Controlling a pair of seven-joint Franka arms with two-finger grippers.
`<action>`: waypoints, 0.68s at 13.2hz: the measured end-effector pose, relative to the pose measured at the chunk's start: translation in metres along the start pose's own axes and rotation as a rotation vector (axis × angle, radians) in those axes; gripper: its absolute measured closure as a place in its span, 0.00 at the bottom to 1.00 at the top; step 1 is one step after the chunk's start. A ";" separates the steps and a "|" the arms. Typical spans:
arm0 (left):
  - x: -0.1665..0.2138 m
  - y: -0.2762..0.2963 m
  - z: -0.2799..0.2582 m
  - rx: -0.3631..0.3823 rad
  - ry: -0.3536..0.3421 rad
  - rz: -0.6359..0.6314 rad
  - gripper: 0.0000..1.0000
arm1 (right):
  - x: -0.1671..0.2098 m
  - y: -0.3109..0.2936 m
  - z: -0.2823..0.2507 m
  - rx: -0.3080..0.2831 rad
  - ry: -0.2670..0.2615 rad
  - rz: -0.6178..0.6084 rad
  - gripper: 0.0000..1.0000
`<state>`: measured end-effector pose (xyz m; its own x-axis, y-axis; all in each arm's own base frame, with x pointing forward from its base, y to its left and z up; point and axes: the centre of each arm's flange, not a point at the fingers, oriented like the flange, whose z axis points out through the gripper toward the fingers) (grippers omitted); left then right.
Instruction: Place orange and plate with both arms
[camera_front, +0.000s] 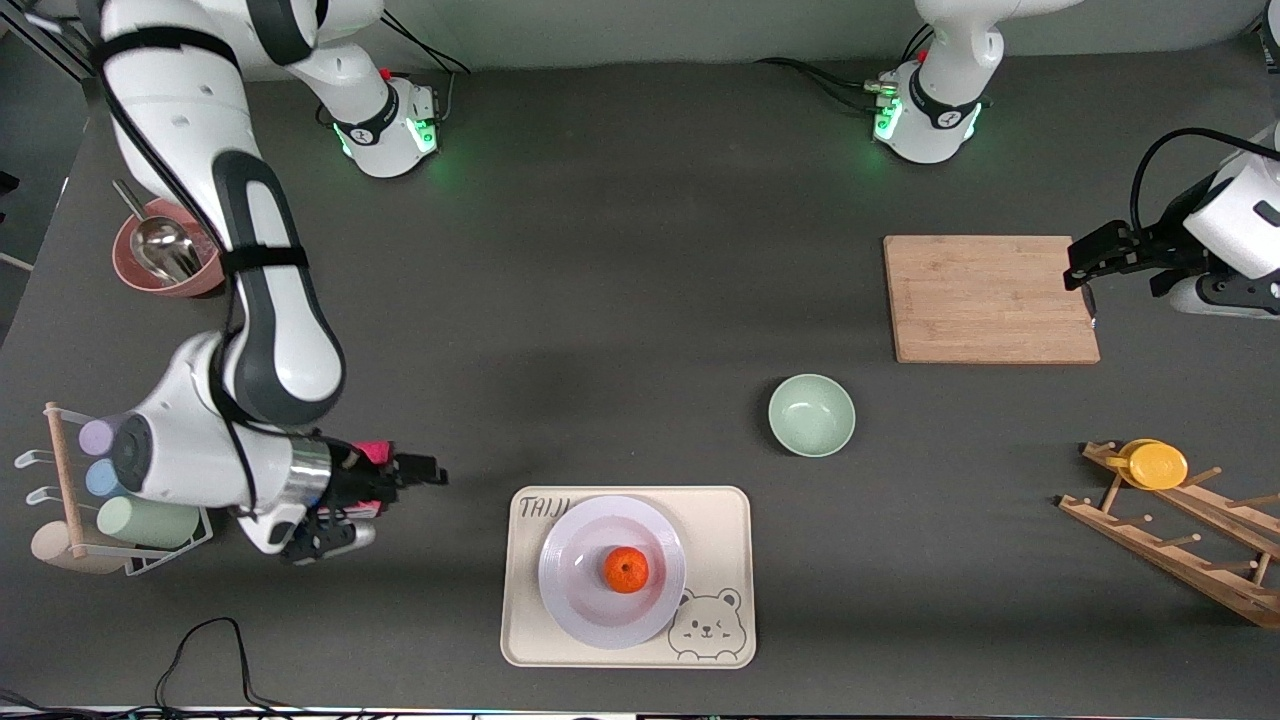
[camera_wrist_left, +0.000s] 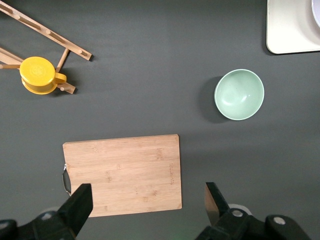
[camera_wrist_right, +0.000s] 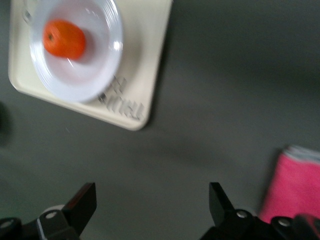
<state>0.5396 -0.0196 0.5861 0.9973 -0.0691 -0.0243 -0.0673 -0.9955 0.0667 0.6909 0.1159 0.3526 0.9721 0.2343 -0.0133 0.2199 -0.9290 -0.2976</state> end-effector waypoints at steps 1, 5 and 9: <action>0.000 0.000 0.000 0.000 0.000 0.000 0.00 | -0.018 0.004 -0.022 -0.053 -0.034 -0.017 0.00; 0.000 0.000 0.000 0.000 0.000 0.000 0.00 | -0.082 0.015 -0.103 -0.142 -0.131 0.005 0.00; 0.000 0.000 0.000 -0.001 -0.001 0.000 0.00 | -0.123 -0.013 -0.152 -0.239 -0.206 0.016 0.00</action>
<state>0.5397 -0.0198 0.5857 0.9973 -0.0692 -0.0249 -0.0674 -0.9954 0.0673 0.5806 0.0556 0.5032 0.9439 0.2492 -0.2167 0.2412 -0.9684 -0.0633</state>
